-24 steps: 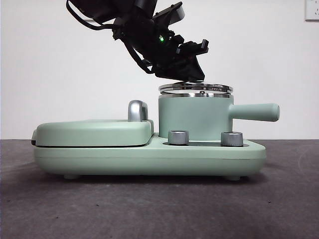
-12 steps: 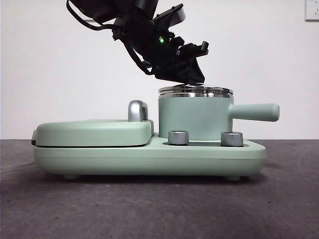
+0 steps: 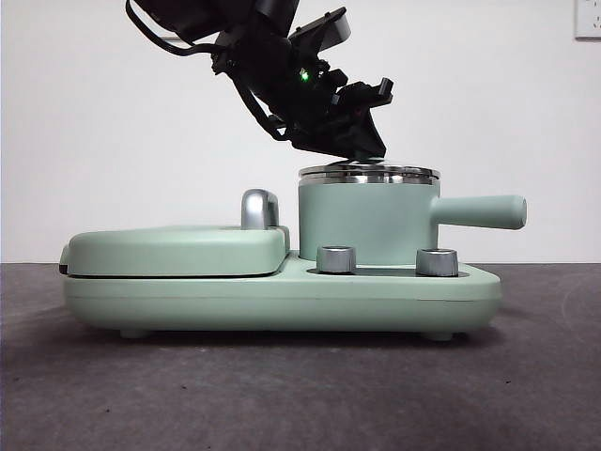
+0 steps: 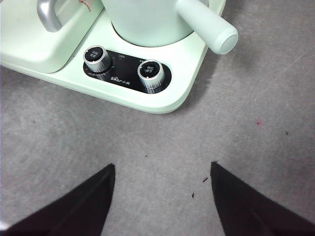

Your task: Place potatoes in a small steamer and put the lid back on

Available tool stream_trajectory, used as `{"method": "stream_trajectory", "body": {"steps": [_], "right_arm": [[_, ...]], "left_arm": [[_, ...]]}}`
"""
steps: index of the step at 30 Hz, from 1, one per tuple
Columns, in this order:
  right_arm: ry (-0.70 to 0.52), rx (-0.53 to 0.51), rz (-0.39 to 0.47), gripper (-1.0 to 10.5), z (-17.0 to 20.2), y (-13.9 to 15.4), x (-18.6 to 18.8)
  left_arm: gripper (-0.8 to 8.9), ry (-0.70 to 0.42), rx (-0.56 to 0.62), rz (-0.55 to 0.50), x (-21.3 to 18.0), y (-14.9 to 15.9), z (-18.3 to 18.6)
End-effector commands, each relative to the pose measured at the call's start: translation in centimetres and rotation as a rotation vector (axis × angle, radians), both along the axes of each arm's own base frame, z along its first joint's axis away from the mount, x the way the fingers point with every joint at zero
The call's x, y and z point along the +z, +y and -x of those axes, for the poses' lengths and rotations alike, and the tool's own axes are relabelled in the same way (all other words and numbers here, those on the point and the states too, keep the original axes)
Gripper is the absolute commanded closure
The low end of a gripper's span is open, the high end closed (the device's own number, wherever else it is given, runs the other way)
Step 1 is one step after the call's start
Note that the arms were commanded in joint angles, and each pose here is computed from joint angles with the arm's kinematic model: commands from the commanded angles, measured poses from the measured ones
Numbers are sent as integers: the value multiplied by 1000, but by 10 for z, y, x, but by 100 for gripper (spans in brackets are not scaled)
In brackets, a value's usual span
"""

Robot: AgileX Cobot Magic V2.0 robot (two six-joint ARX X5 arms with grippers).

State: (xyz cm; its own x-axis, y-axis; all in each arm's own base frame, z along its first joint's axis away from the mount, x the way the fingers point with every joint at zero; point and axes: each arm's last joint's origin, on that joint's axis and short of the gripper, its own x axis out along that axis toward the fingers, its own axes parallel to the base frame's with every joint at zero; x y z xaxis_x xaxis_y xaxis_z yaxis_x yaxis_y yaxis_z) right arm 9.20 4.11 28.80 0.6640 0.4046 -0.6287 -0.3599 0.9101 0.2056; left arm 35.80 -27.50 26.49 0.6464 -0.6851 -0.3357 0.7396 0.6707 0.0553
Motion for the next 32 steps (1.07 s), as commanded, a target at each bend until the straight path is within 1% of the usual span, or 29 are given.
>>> {"method": "stream_trajectory", "body": {"steps": [1,21,27,32], "right_arm": [[-8,-1,-3,649,-1,1,2],[-7,-1,-4,649,-1,1,2],[-7,-1,-4,649,-1,1,2],[-5,5,-8,649,0,1,2]], "left_arm": [[804,5,-13,-11,-2,-6,-2],[804,79,-10,-60,-13,-5,-1],[804,104,-5,-51,-13,-5,0],[804,128,-27,-30,-14,-5,0]]}}
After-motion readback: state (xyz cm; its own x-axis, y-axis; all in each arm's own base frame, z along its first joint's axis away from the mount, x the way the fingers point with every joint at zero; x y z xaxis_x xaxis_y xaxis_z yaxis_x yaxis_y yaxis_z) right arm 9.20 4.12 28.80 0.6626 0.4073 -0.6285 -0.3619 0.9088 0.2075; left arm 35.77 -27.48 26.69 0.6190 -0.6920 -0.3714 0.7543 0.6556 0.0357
